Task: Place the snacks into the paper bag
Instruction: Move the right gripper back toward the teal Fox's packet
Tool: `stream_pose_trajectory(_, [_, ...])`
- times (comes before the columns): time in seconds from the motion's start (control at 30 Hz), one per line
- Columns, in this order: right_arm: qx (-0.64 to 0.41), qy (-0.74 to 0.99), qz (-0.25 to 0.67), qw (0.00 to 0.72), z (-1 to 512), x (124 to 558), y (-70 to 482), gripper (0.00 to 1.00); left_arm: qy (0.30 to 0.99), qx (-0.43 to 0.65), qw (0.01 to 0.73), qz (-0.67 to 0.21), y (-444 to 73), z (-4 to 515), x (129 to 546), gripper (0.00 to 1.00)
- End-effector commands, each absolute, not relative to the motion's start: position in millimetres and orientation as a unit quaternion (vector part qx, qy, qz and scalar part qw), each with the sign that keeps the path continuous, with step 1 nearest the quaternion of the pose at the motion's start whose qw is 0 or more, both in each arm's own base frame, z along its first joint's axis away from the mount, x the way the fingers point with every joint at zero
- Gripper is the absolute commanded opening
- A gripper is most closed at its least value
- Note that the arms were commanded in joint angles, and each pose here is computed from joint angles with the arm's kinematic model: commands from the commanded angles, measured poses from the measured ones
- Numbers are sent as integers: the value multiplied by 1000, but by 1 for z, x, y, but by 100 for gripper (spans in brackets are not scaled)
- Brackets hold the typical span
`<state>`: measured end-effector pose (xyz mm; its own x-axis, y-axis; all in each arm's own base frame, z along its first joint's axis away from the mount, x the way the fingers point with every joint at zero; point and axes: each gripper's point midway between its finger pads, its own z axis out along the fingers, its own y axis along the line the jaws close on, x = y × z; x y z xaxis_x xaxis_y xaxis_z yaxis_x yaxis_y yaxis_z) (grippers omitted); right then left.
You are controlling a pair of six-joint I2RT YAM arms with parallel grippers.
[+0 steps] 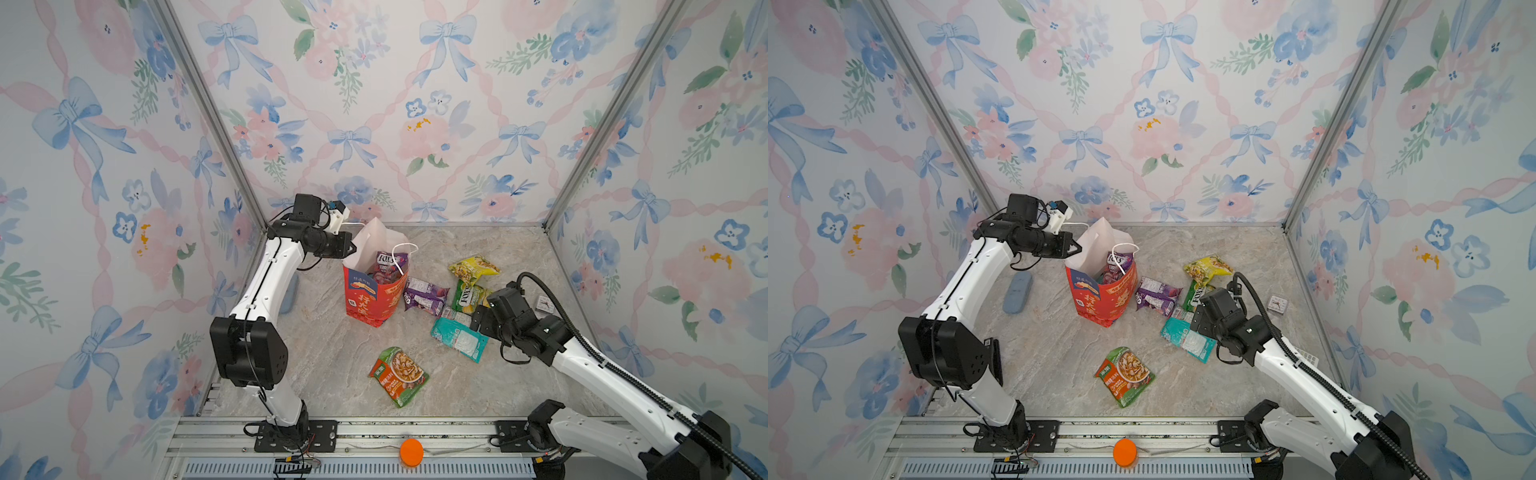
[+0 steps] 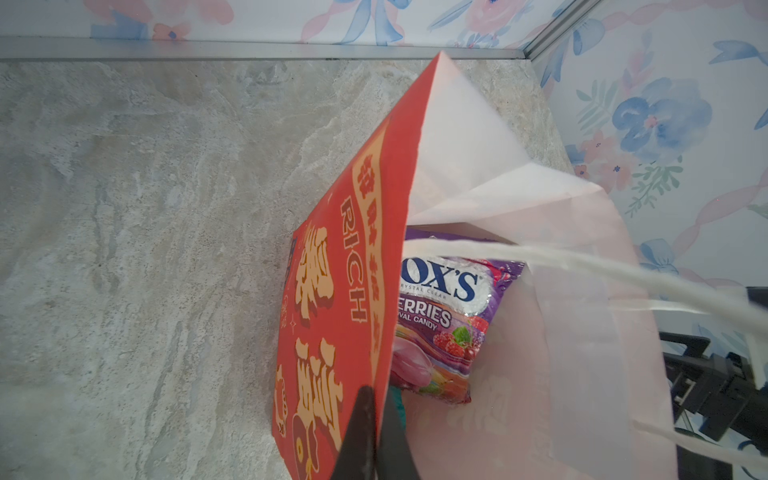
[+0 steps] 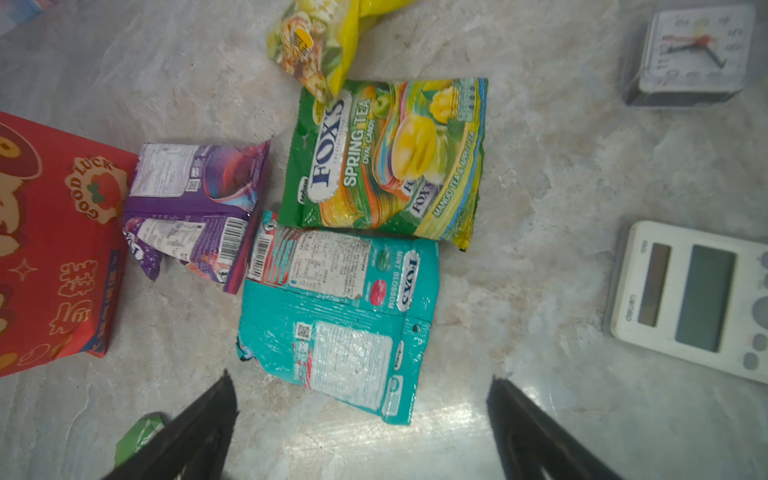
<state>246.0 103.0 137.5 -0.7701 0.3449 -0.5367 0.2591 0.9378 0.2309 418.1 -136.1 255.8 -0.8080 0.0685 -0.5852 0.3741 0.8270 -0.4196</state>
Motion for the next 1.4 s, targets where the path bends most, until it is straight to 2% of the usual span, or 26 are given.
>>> stream_pose_trajectory(0.0, [189,943,80,262,116,231,100,96,917,120,268,-268,-138,248,413,0])
stream_pose_trajectory(0.37, [210,948,106,214,64,218,113,97,917,121,267,-270,-139,247,413,0])
stream_pose_trajectory(0.83, [179,959,117,186,34,232,143,97,918,122,267,-268,-140,247,412,0])
stream_pose_trajectory(1.03, [152,964,126,177,32,233,174,97,918,122,265,-267,-140,245,412,0])
stream_pose_trajectory(1.37, [105,956,199,186,60,224,272,97,919,122,263,-267,-140,243,413,0])
